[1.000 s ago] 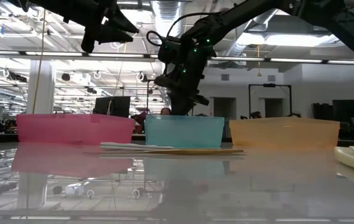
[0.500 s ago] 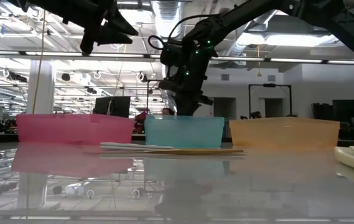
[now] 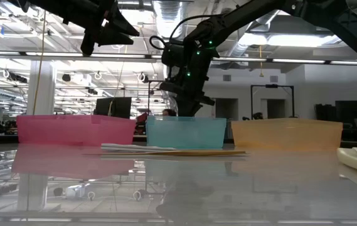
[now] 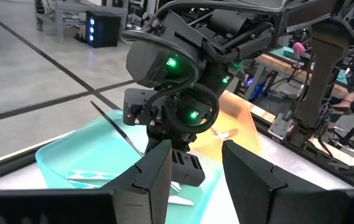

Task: Sort silverware by color (type)
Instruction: Put the white and blue knife into the green bin

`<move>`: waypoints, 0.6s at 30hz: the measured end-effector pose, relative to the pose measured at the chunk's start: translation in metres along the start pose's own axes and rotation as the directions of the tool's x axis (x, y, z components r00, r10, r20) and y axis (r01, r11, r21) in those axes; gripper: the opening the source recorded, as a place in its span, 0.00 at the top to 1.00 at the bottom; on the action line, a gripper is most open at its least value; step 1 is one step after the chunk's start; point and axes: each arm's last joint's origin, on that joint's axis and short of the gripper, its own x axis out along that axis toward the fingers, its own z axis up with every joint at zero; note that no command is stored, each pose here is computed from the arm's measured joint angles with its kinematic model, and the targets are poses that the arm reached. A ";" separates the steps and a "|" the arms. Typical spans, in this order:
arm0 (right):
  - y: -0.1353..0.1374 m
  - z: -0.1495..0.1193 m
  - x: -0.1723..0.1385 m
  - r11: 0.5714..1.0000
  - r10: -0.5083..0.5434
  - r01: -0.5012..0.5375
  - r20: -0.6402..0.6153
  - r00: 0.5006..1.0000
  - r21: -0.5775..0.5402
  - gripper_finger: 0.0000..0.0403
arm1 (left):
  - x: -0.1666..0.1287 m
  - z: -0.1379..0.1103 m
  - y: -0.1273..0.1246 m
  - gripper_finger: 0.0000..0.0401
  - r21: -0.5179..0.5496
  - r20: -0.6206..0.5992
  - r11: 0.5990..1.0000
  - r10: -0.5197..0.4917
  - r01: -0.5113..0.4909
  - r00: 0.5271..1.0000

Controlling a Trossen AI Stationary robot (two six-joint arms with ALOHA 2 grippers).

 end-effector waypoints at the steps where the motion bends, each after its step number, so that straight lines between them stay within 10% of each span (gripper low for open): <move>1: 0.000 0.000 0.000 1.000 0.000 0.000 0.000 1.000 0.000 0.91 | 0.000 0.000 0.000 0.69 -0.008 0.000 1.000 0.000 0.000 1.000; 18: 0.003 0.004 0.000 1.000 -0.023 0.023 0.065 0.998 0.000 0.91 | 0.000 0.000 -0.001 0.69 -0.022 -0.015 0.999 -0.036 0.035 0.999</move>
